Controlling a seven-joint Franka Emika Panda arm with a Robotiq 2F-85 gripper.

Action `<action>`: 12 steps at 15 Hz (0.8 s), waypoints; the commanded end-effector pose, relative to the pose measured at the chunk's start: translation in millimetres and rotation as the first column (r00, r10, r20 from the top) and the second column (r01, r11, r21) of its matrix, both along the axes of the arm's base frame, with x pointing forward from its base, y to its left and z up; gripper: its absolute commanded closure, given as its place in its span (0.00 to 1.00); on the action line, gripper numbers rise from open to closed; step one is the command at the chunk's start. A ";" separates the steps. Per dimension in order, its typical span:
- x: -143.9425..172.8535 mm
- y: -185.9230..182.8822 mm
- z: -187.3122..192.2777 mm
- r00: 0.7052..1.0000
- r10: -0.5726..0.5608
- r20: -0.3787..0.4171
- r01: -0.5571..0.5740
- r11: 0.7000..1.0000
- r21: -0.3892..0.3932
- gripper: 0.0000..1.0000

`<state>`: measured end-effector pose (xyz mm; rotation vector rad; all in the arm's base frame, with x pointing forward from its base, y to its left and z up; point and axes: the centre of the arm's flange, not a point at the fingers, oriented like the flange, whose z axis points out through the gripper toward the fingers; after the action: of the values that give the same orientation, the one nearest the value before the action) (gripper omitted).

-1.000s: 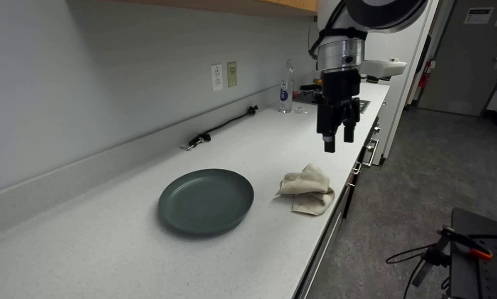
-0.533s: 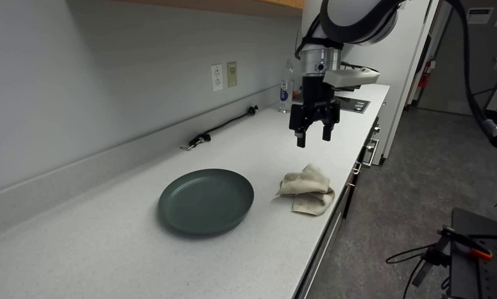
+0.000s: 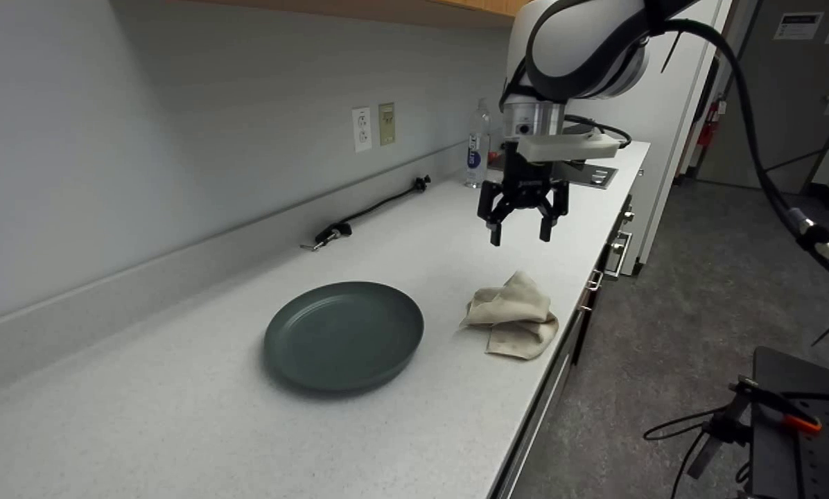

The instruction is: Lay the white cloth flat on the countertop

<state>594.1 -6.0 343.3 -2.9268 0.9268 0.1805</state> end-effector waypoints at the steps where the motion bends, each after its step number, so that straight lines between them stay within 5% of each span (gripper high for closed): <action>1: 9.6 -12.8 -15.8 0.994 -0.113 -0.014 0.113 0.994 -0.007 0.00; 12: 5.3 -28.4 -38.5 0.982 -0.175 -0.064 0.177 0.984 0.011 0.00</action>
<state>593.4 -26.6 313.7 -2.8481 1.1336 0.2612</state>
